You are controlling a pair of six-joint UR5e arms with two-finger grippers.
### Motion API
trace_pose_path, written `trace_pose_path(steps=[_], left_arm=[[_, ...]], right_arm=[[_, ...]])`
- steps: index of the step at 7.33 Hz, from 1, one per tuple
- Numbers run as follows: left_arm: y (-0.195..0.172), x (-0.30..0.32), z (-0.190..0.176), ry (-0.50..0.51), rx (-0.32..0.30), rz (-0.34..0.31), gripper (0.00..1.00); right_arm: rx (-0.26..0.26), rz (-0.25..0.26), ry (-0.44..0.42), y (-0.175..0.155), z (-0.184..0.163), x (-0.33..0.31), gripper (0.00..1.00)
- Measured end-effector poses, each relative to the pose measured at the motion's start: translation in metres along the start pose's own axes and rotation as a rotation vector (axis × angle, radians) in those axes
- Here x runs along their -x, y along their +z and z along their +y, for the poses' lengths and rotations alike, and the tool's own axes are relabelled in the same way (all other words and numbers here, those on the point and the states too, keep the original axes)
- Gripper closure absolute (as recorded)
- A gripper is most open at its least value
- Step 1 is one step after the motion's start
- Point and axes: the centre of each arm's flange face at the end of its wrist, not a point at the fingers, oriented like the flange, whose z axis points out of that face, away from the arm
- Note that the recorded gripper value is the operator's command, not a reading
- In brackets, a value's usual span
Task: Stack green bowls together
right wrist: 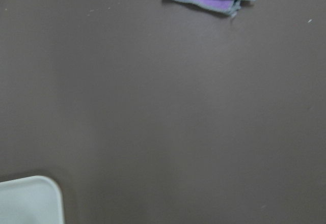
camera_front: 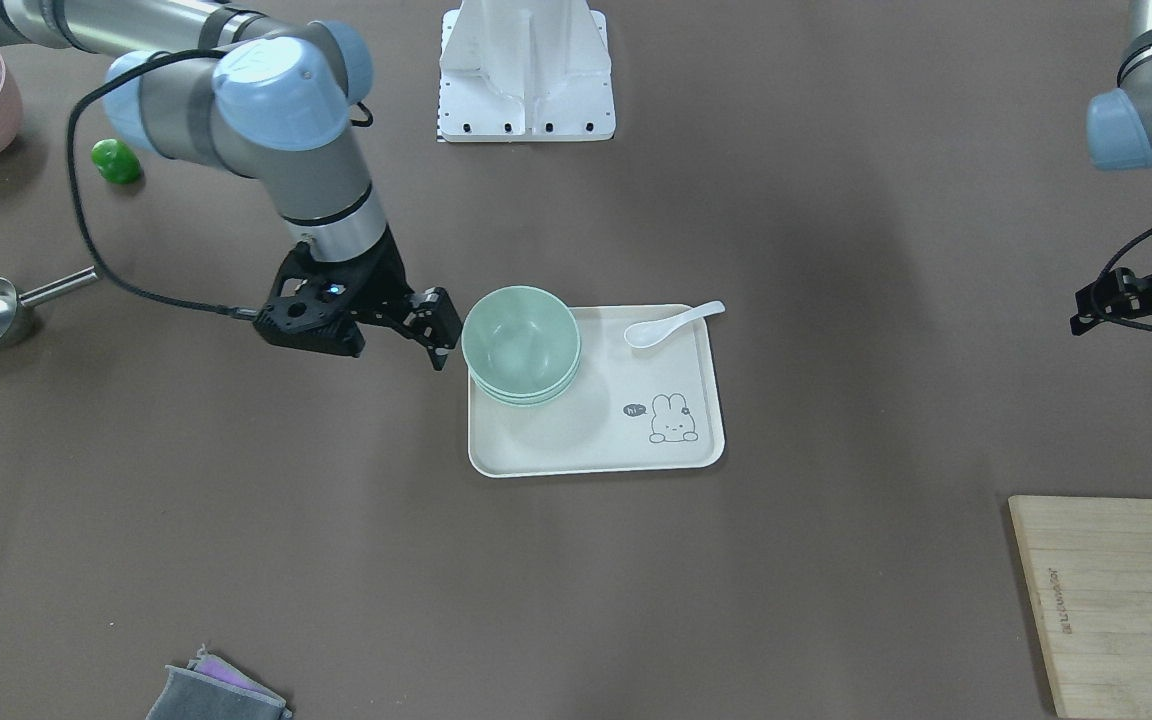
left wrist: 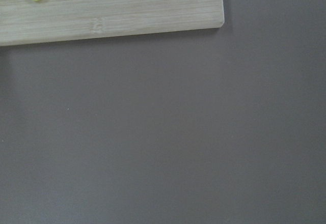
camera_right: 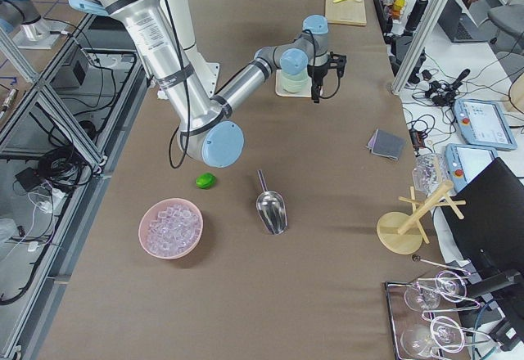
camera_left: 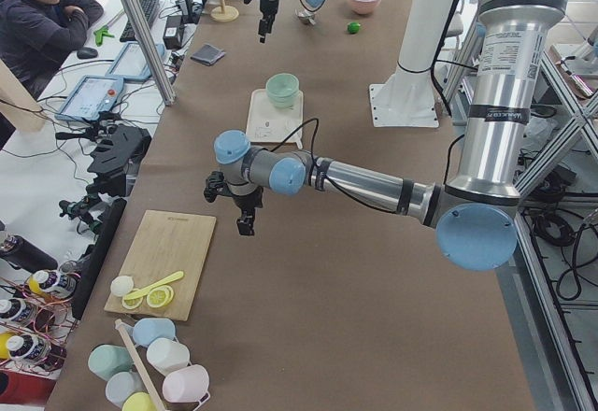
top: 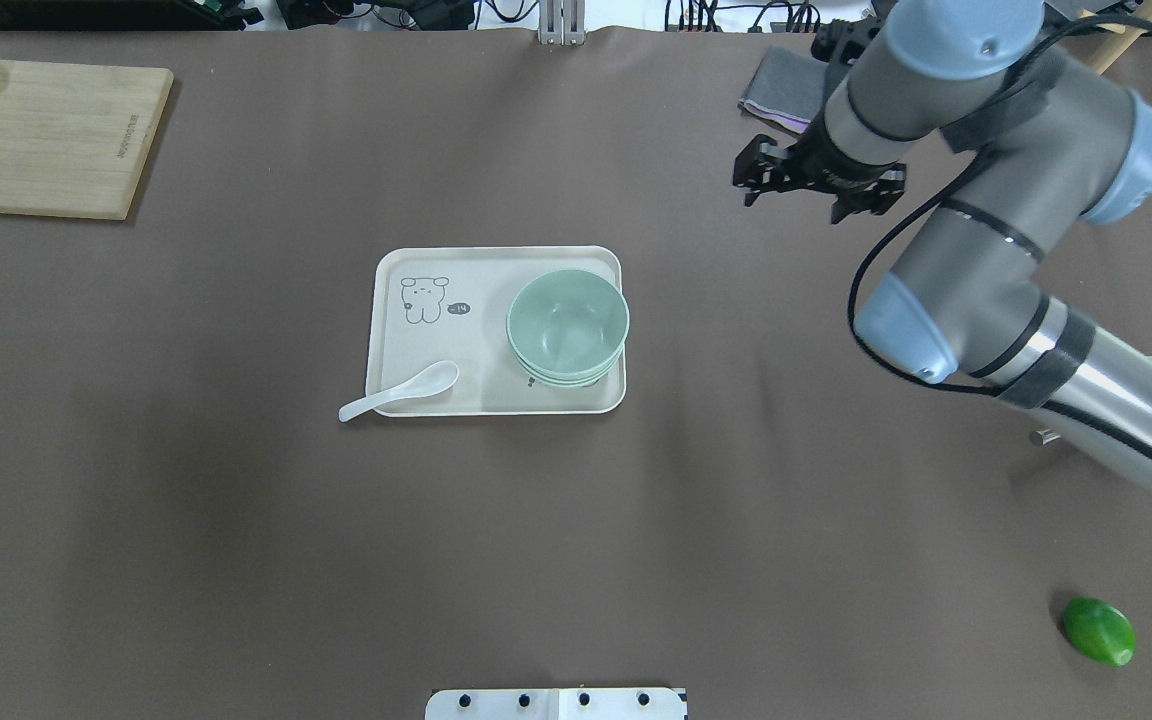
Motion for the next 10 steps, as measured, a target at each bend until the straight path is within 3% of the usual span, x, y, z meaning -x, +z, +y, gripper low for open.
trace_pose_path(steps=[2,4,7,10], left_arm=[[-0.002,0.01,0.008,-0.008,-0.001,-0.003,0.01],[-0.01,0.039,0.026,-0.01,-0.012,-0.01,0.01],[-0.035,0.11,0.078,0.033,-0.049,-0.027,0.01],[-0.076,0.128,0.118,0.021,-0.104,-0.028,0.01]], right_arm=[[0.028,0.033,-0.122,-0.016,-0.04,-0.103,0.0],[0.047,0.063,-0.216,-0.034,-0.055,-0.215,0.0],[0.053,0.069,-0.283,-0.079,-0.033,-0.372,0.0],[0.087,0.077,-0.245,-0.11,0.011,-0.466,0.0]])
